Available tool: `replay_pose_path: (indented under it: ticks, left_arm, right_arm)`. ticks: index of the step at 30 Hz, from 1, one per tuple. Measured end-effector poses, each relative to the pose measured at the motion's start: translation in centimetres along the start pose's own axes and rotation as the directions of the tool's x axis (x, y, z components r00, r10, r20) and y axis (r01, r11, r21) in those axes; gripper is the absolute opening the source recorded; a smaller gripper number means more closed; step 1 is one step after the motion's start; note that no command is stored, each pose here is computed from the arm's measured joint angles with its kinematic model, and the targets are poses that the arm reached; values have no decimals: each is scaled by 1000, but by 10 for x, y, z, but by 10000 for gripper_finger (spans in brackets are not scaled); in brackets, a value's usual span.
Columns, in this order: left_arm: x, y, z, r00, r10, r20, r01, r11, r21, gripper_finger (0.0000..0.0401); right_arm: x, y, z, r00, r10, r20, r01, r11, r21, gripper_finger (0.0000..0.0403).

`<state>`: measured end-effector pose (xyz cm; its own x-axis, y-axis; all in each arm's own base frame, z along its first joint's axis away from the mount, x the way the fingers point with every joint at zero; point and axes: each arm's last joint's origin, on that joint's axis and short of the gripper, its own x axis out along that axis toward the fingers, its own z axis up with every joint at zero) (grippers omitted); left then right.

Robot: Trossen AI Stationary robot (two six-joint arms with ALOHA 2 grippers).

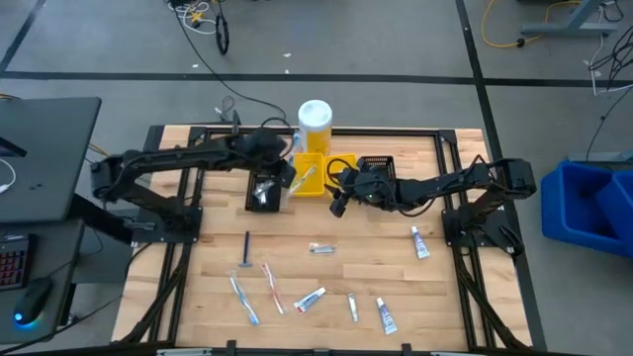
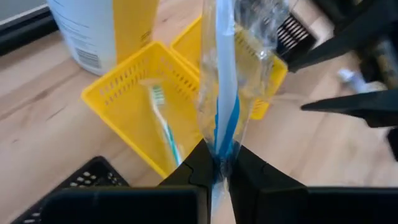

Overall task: Pick & Place Travel size toiletries
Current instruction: Put the blue toothbrush into the left yellow bin

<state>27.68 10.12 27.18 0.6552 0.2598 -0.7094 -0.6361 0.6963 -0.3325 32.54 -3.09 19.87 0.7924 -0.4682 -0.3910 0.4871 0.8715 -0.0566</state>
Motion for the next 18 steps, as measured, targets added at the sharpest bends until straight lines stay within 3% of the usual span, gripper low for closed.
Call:
replay_pose_path:
  ticks: [7,13,18]
  left_arm:
    - [52,-11,12,953,143,-268,-111,985,130,42]
    - [85,-15,11,921,168,-351,-118,980,159,35]
    - [92,-12,11,911,159,-380,-111,983,145,44]
  right_arm:
    - [1,-3,-1,1000,-9,-16,8,1000,-2,185]
    - [1,-3,-4,999,-12,-44,11,1000,-14,183]
    - [1,-3,-5,998,-13,-56,14,1000,17,181]
